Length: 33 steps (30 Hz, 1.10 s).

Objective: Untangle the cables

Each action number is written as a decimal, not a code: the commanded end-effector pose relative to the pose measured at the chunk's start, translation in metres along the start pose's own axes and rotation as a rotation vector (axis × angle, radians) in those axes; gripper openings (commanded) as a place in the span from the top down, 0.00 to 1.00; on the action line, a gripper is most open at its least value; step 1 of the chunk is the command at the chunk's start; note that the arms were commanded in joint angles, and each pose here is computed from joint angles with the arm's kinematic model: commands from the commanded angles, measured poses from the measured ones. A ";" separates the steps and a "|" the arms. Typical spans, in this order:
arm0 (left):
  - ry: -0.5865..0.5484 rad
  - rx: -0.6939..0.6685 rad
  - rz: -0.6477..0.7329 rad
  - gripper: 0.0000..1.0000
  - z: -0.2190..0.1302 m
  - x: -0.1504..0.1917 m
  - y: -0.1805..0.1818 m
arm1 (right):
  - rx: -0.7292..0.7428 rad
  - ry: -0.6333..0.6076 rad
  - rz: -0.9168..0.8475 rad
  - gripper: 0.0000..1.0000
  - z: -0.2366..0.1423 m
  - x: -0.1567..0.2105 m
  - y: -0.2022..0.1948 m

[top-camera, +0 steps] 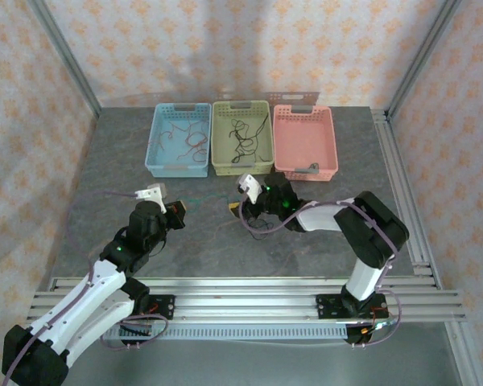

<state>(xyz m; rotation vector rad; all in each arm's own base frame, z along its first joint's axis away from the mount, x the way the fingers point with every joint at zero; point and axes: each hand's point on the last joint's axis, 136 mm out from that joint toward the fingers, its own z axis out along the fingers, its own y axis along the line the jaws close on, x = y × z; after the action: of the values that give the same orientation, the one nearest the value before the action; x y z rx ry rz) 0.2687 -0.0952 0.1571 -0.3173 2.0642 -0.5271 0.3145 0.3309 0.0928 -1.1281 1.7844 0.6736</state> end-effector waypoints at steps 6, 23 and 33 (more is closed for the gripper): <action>-0.020 0.015 0.002 1.00 0.000 -0.003 -0.001 | 0.075 0.040 -0.050 0.45 -0.017 0.022 -0.020; -0.029 0.019 -0.003 1.00 -0.001 -0.004 -0.001 | 0.052 0.113 0.133 0.47 -0.006 0.034 -0.026; -0.028 0.023 -0.003 1.00 -0.001 -0.003 -0.001 | 0.002 0.217 0.157 0.50 0.010 0.053 -0.018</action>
<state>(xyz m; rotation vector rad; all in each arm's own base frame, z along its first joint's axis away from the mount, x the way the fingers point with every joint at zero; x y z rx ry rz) 0.2683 -0.0950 0.1571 -0.3169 2.0572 -0.5306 0.3281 0.3022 0.0433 -1.0749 2.0551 0.6330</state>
